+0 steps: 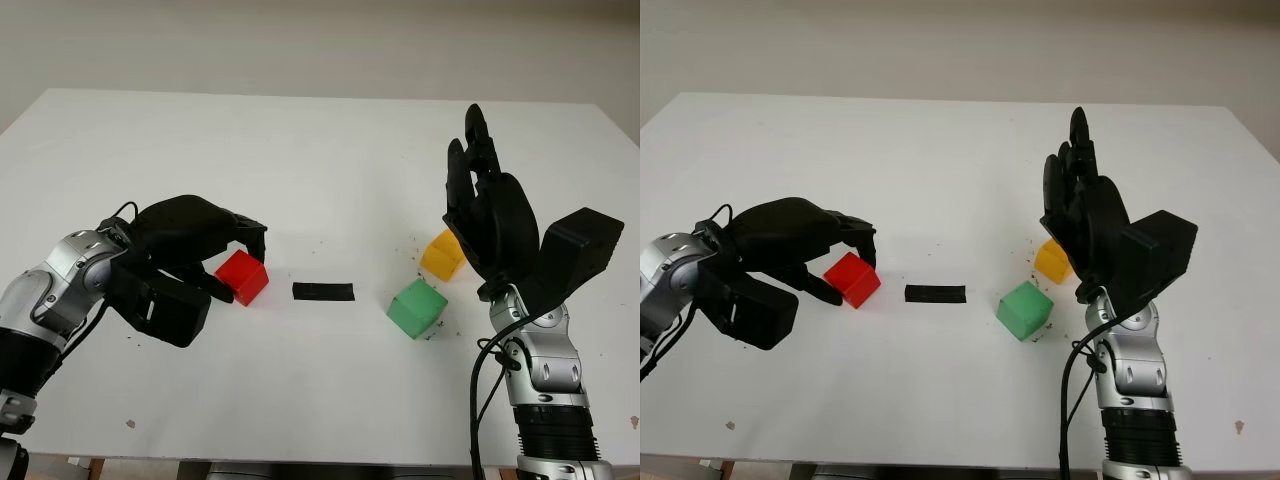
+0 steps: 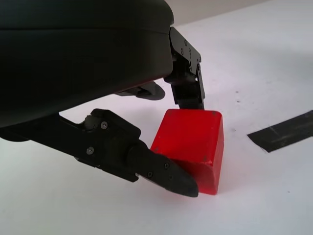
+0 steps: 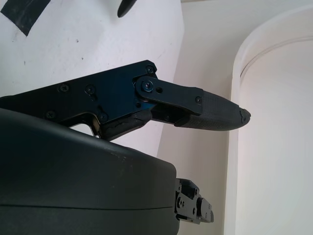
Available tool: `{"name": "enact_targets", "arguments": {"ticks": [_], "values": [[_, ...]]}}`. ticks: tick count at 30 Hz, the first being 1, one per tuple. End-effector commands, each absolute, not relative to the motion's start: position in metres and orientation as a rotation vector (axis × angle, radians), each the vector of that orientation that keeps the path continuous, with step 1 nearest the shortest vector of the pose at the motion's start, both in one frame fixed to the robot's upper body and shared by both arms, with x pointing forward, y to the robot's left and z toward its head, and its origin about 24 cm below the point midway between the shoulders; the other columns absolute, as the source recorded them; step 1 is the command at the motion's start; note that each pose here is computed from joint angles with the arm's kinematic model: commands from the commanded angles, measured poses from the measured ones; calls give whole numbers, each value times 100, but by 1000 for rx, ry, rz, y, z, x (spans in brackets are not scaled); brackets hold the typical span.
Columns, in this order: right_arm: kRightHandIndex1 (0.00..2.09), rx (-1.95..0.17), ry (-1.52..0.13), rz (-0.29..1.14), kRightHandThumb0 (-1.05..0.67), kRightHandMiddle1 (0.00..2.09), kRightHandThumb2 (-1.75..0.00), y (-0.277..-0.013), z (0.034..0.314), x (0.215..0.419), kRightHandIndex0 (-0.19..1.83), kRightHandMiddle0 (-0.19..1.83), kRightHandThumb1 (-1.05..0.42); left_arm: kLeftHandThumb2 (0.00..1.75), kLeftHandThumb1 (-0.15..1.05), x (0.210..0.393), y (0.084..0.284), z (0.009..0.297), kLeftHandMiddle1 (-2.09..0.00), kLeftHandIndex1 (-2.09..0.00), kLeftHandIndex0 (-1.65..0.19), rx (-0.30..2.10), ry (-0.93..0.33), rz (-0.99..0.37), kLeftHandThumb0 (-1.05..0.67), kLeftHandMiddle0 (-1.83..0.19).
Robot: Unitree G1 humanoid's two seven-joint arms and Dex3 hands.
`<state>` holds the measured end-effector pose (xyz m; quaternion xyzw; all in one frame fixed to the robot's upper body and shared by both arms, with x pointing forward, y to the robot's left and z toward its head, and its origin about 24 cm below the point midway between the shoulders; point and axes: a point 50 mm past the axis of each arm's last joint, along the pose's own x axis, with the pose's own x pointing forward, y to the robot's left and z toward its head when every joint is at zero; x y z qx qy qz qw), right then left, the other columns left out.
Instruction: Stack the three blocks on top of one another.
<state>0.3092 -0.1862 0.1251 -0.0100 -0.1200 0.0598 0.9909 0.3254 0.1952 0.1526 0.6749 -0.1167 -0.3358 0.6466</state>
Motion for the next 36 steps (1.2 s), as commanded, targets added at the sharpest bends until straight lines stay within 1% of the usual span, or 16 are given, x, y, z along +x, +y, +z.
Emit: {"name": "enact_targets", "arguments": {"ticks": [1, 6, 8, 11, 13, 15, 21, 27, 30, 36], "values": [[0, -9, -257, 112, -75, 0, -62, -188, 127, 308, -19, -19, -105, 5, 96, 330, 186, 167, -5, -147, -36, 1499, -296, -787, -37, -34], [0, -25, -257, 123, -73, 0, -61, -188, 127, 308, -19, -19, -105, 5, 94, 336, 171, 181, -5, -140, -41, 1416, -325, -871, -41, -31], [0, -18, -253, 121, -73, 0, -60, -188, 128, 308, -19, -19, -105, 5, 95, 338, 163, 186, -4, -140, -42, 1423, -334, -900, -43, -30], [0, -17, -252, 127, -73, 0, -58, -187, 128, 307, -19, -19, -105, 6, 96, 342, 148, 194, -4, -145, -39, 1455, -342, -951, -44, -27], [0, -32, -253, 134, -73, 0, -60, -186, 128, 307, -19, -19, -105, 5, 95, 344, 137, 198, -5, -140, -43, 1479, -353, -979, -43, -29], [0, -34, -256, 135, -73, 0, -60, -185, 128, 308, -19, -19, -105, 5, 93, 345, 127, 199, -6, -137, -46, 1493, -361, -999, -43, -30], [0, -38, -257, 127, -72, 0, -62, -183, 128, 307, -19, -19, -105, 5, 92, 347, 102, 197, -6, -143, -48, 1560, -405, -1049, -47, -30], [0, -36, -254, 131, -72, 0, -63, -183, 128, 305, -19, -19, -105, 5, 92, 345, 89, 183, -5, -150, -43, 1607, -481, -1077, -45, -29], [0, -36, -255, 130, -72, 0, -63, -184, 127, 305, -19, -19, -105, 5, 89, 344, 85, 176, -6, -146, -48, 1650, -554, -1085, -46, -31], [0, -9, -253, 114, -74, 0, -58, -186, 128, 303, -19, -19, -105, 6, 89, 345, 83, 167, -4, -145, -45, 1718, -618, -1112, -44, -27]]}}
